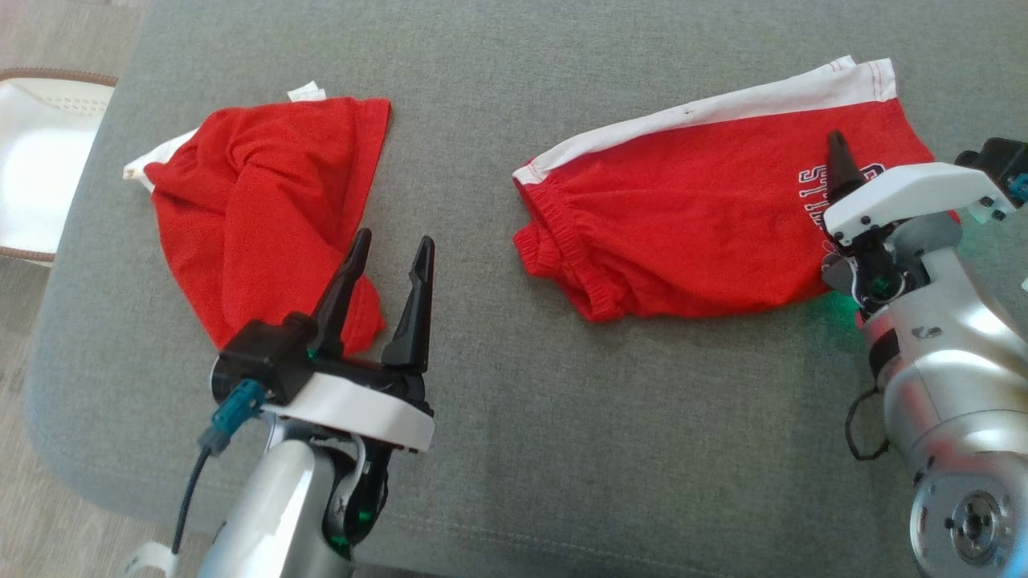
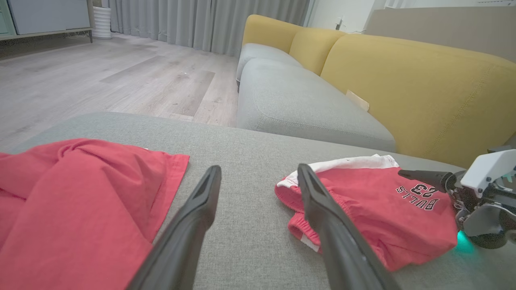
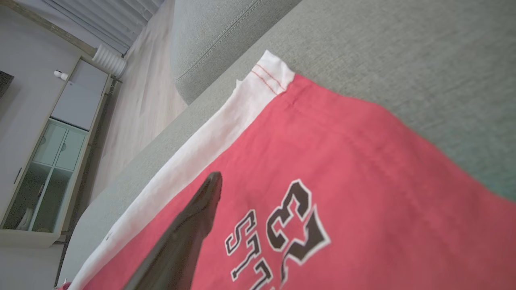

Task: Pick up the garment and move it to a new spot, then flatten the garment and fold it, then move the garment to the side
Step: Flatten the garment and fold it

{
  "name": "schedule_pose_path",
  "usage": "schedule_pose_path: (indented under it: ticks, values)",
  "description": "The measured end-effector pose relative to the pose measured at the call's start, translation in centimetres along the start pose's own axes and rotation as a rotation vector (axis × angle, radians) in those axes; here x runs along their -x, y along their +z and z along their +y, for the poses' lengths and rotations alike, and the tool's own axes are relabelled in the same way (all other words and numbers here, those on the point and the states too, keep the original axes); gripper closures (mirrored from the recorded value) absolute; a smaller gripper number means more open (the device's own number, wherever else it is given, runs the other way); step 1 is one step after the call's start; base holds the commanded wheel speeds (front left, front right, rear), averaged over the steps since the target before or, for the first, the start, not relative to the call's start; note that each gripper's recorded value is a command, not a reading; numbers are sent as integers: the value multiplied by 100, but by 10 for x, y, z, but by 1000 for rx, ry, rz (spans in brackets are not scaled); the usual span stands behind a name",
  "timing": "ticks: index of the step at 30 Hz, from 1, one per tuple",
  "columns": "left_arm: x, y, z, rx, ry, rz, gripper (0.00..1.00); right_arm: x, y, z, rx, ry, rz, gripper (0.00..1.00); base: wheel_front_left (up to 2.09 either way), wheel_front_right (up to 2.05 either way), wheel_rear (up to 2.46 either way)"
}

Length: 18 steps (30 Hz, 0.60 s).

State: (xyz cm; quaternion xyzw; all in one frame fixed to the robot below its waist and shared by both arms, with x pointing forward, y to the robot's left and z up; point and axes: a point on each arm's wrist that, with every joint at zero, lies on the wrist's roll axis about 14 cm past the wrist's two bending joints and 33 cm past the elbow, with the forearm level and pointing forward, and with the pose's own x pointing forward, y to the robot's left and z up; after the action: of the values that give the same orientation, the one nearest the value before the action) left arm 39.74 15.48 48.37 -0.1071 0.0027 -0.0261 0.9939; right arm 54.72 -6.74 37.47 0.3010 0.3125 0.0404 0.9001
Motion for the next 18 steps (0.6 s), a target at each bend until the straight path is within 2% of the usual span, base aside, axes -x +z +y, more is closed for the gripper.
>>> schedule_pose_path:
  ticks: [1, 10, 18]
  values:
    - [0, 0, 0, 4, 0, -1, 0, 0, 1, -1, 0, -3, 0, 100, 0, 0, 0]
    - [-2, 3, -5, 7, -14, -9, 0, 8, 5, -12, 6, -35, -17, 100, 0, 0, 0]
    - [-3, 7, -12, 11, -36, -22, 0, 23, 16, -25, 20, -67, -109, 100, 0, 0, 0]
